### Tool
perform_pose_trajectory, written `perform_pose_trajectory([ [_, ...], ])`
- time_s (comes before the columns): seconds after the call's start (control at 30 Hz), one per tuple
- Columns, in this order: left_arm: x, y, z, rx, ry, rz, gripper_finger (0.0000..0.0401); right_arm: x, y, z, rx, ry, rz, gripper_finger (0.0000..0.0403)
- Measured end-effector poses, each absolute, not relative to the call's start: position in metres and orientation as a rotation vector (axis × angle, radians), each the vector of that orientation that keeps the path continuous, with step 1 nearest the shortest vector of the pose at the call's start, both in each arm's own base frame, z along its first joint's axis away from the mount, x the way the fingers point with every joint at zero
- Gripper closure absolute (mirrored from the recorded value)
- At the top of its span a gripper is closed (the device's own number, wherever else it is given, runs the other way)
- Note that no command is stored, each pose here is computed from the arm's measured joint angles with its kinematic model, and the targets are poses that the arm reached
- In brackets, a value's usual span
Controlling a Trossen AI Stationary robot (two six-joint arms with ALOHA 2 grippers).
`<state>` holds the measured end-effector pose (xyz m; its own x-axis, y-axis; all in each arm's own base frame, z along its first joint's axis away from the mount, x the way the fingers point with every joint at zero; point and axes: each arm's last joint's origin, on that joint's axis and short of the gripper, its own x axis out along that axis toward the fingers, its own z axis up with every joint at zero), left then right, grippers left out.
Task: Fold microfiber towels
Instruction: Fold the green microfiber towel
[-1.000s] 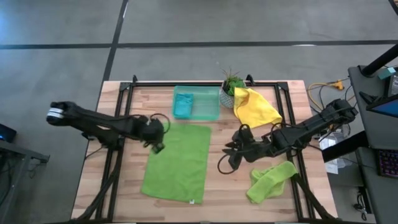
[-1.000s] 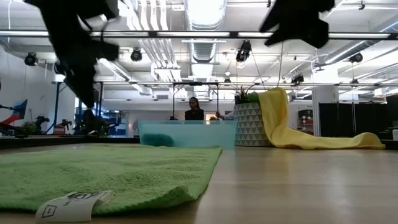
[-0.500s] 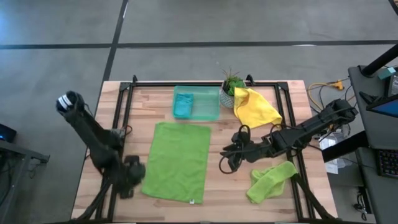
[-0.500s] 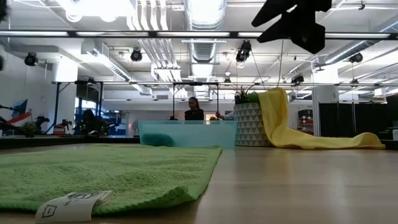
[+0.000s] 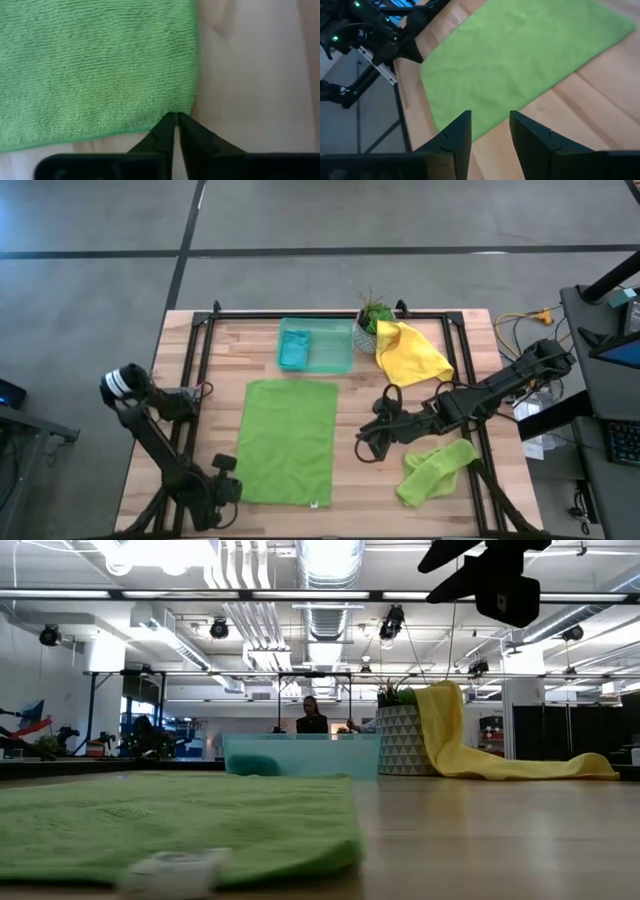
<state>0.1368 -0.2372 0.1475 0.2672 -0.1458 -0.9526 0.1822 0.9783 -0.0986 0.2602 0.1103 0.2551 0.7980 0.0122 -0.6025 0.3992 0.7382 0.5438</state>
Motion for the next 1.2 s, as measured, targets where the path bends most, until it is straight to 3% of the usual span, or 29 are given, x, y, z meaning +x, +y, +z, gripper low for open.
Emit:
perform_pose_trajectory([
  [0.4,0.145,-0.247,0.166,0.053,1.074,-0.331,0.0207,0.261,0.112,0.256,0.767,0.621,-0.216,0.0282],
  [0.57,0.147,-0.252,0.149,0.101,1.111,-0.328,0.0178,0.271,0.126,0.257,0.741,0.543,-0.112,0.0282],
  [0.77,0.146,-0.25,0.134,0.081,1.188,-0.214,0.0202,0.294,0.152,0.241,0.719,0.456,0.004,0.028],
  [0.97,0.146,-0.25,0.125,0.103,1.215,-0.197,0.0241,0.323,0.175,0.21,0.615,0.621,0.168,0.028],
  [1.2,0.145,-0.253,0.114,0.082,1.316,-0.243,0.0344,0.365,0.209,0.18,0.495,0.725,0.378,0.0282],
])
